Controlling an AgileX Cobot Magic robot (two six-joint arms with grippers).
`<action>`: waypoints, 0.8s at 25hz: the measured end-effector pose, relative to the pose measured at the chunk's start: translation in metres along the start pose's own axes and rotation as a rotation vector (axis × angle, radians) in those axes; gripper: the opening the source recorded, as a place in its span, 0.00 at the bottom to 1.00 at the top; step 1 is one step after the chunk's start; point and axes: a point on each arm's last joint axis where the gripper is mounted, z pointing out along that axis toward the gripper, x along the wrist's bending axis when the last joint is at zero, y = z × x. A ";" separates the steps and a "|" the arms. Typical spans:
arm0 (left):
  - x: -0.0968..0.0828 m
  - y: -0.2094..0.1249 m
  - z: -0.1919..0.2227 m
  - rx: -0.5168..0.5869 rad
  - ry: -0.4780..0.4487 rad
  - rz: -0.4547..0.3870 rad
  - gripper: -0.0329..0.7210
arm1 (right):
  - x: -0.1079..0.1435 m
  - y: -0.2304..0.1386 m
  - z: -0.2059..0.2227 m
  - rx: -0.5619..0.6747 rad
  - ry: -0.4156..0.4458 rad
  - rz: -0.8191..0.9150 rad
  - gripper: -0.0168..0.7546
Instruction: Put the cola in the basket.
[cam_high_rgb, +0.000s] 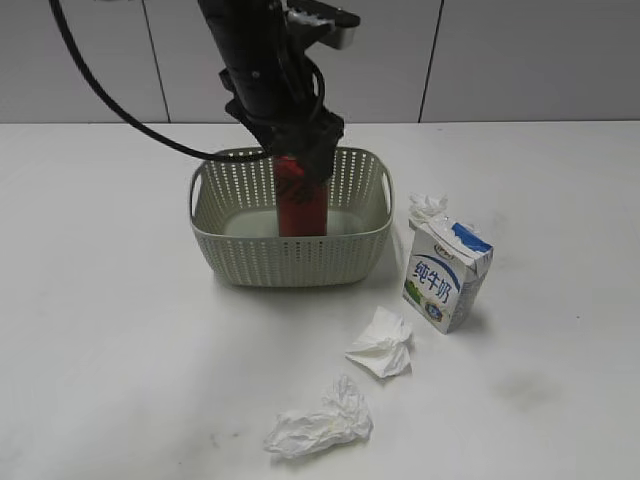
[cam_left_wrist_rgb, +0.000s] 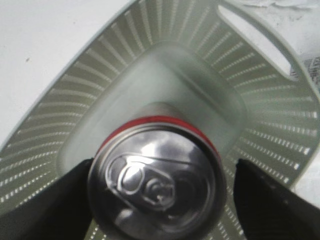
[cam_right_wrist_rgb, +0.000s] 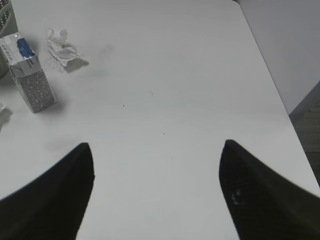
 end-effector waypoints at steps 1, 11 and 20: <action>-0.001 0.000 -0.006 -0.009 0.002 0.001 0.90 | 0.000 0.000 0.000 0.000 0.000 0.000 0.79; 0.017 -0.009 -0.084 -0.126 0.044 -0.056 0.86 | 0.000 0.000 0.000 0.000 0.000 0.000 0.79; 0.116 -0.064 -0.108 -0.111 0.143 -0.373 0.81 | 0.000 0.000 0.000 0.000 0.000 0.000 0.79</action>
